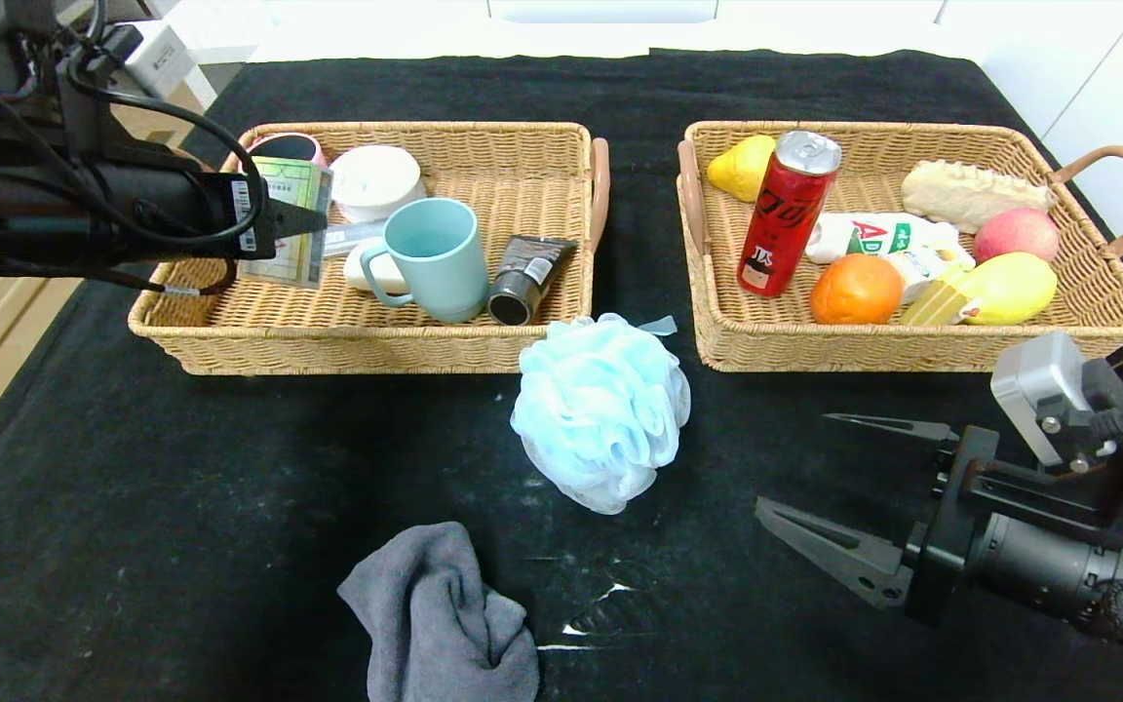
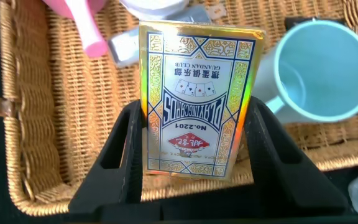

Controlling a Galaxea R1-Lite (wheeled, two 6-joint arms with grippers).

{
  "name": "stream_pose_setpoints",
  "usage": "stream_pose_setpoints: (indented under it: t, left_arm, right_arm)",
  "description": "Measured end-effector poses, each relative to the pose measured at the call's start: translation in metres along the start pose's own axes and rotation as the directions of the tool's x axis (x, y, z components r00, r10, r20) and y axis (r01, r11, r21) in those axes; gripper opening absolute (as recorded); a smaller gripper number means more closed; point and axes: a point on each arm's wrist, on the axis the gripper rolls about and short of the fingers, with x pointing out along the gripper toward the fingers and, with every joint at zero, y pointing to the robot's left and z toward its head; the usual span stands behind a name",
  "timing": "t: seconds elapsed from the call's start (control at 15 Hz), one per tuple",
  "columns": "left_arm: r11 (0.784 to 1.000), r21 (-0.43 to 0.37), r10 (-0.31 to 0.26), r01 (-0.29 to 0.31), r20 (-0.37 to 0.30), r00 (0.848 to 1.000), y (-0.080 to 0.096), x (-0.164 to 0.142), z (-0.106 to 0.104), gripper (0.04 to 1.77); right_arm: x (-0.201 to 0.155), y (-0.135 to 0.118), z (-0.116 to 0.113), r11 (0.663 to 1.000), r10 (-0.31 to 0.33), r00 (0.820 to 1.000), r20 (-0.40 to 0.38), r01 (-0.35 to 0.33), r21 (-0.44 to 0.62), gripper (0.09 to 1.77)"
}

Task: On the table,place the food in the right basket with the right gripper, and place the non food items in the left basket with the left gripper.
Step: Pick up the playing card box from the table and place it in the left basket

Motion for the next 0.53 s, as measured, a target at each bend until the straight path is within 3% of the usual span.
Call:
stream_pose_setpoints:
  t: [0.27, 0.53]
  left_arm:
    - [1.000, 0.006, 0.011, -0.011, 0.007, 1.000, -0.001, 0.011, 0.005, 1.01]
    - [1.000, 0.009, 0.012, -0.012, 0.003, 1.000, -0.003, 0.017, 0.004, 1.31]
  right_arm:
    - [0.000, 0.000, 0.000, 1.000, 0.000, 1.000, 0.000, 0.000, 0.000, 1.71]
    - [0.000, -0.001, 0.001, 1.000, -0.004, 1.000, 0.003, 0.004, 0.000, 1.71]
